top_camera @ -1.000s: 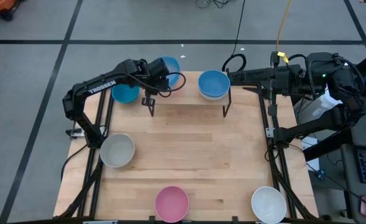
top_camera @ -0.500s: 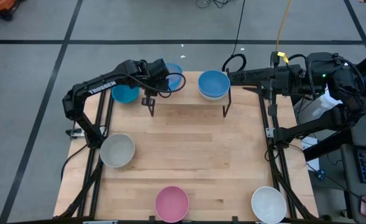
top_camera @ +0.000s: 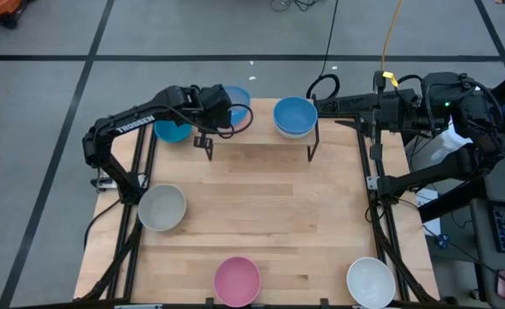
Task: Place and stack bowls onto a shelf
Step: Stack the blue transparent bowl on top of the orange transparent bowl on the shelf, then stack the gray bowl on top of the blue transparent bowl on the shelf
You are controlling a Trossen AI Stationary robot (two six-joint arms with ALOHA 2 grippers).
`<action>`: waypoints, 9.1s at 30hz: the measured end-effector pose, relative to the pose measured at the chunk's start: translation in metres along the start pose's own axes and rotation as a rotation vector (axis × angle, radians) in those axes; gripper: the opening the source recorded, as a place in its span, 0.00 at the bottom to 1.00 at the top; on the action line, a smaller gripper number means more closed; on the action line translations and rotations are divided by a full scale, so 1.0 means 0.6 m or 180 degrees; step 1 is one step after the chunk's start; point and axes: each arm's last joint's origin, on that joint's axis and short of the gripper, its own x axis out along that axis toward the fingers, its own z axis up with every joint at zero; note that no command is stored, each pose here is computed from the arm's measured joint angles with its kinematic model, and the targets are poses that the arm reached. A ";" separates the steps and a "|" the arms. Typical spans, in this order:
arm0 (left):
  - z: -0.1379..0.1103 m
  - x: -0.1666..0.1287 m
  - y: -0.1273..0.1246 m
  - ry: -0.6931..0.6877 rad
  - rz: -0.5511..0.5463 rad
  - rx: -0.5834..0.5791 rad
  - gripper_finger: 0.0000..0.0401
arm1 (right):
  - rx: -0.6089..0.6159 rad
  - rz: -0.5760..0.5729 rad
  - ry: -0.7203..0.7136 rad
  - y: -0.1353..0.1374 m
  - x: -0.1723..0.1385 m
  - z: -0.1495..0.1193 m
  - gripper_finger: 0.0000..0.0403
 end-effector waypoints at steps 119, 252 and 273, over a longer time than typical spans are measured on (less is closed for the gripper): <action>0.023 0.005 -0.030 0.0253 0.0285 0.0253 0.26 | -0.0143 0.0003 -0.0002 0.000 0.000 0.000 0.22; -0.061 0.023 -0.392 0.1800 -0.1022 -0.4167 0.32 | -0.0243 -0.0018 0.0830 0.010 0.023 -0.031 0.22; -0.107 0.132 -0.452 0.1851 -0.1163 -0.4583 0.26 | -0.0332 -0.0064 0.0714 0.007 0.025 -0.025 0.22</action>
